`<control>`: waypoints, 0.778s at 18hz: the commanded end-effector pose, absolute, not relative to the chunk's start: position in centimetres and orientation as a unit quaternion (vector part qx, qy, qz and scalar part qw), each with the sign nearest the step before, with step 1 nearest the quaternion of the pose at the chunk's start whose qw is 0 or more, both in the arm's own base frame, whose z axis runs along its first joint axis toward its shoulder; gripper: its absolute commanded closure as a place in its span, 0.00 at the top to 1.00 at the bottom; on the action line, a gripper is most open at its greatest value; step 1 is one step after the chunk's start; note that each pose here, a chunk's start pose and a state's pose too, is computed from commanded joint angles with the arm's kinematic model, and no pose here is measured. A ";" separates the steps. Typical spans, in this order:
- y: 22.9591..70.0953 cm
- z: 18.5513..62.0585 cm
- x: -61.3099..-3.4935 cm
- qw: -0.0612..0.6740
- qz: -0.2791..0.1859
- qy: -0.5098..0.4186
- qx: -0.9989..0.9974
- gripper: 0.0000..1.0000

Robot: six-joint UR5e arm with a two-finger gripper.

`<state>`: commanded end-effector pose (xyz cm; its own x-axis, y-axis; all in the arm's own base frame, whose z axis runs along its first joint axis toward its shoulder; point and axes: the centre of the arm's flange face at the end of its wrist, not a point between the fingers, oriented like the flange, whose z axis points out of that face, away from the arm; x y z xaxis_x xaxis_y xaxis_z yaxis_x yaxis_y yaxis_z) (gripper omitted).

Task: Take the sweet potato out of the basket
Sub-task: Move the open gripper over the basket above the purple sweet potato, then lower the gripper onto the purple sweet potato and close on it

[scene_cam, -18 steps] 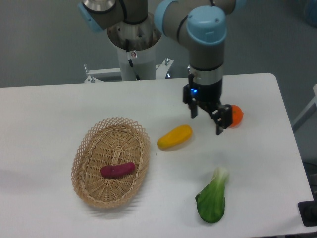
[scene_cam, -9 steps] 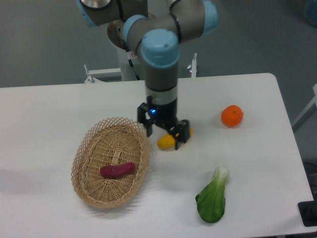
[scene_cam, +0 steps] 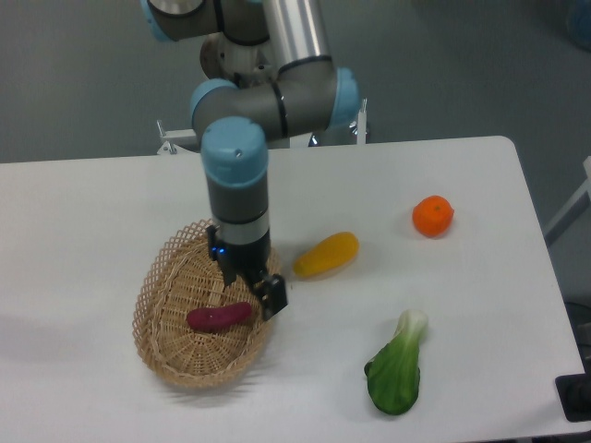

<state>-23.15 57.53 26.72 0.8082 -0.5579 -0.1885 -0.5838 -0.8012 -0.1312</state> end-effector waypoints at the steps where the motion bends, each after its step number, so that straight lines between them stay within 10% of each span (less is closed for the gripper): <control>1: 57.7 26.2 -22.8 0.088 0.068 0.319 -0.941 1.00; 14: 59.2 20.7 -20.1 0.059 0.033 0.366 -0.928 0.98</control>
<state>-20.08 59.20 20.69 0.7304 -0.6749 -0.1050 -0.6827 -0.7257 -0.0847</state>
